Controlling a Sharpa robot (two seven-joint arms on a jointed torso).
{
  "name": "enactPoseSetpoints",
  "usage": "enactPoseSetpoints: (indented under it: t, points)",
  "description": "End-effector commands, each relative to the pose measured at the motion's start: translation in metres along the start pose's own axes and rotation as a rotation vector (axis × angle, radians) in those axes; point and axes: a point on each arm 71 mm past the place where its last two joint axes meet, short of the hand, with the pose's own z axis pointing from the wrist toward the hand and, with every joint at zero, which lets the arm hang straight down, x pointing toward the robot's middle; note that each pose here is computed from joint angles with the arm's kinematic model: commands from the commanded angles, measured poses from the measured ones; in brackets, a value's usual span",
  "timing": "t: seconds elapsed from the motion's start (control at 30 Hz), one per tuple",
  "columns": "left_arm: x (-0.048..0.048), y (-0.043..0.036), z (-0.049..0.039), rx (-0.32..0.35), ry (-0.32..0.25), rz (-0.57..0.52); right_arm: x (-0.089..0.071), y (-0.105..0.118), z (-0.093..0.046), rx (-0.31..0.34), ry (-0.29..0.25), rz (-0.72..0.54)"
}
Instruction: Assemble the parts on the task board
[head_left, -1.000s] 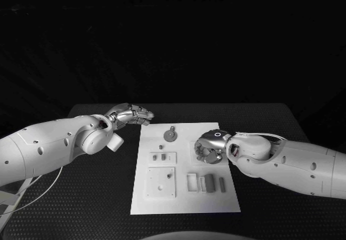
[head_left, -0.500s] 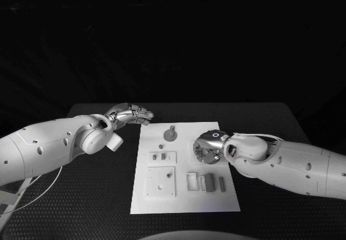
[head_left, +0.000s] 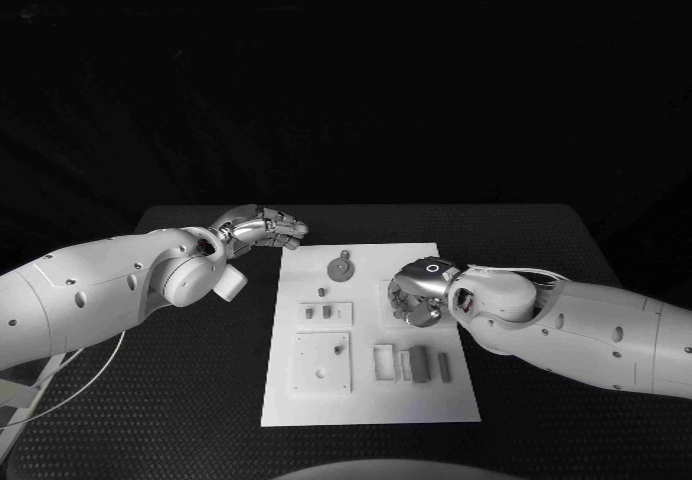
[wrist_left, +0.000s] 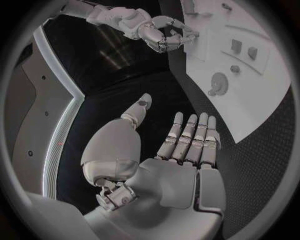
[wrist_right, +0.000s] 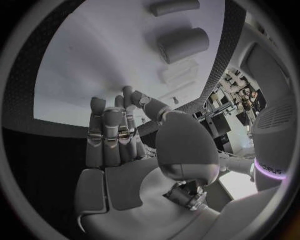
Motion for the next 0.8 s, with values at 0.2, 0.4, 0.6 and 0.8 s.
enactPoseSetpoints:
  t: [0.2, 0.4, 0.6, 0.8]
  points:
    - [0.0026, -0.0017, 0.0007, 0.010, 0.016, -0.008, 0.000, 0.002, -0.004, 0.003, -0.017, -0.010]
    - [0.0039, -0.0022, 0.0009, 0.012, 0.019, -0.007, -0.006, 0.001, -0.007, 0.015, -0.041, -0.012]
    - [0.0031, -0.0021, 0.0007, 0.011, 0.012, -0.006, -0.017, 0.001, -0.006, 0.014, -0.073, -0.016]
    - [0.0036, -0.0025, 0.0011, 0.014, 0.013, -0.006, -0.025, 0.001, -0.003, 0.011, -0.092, -0.004]
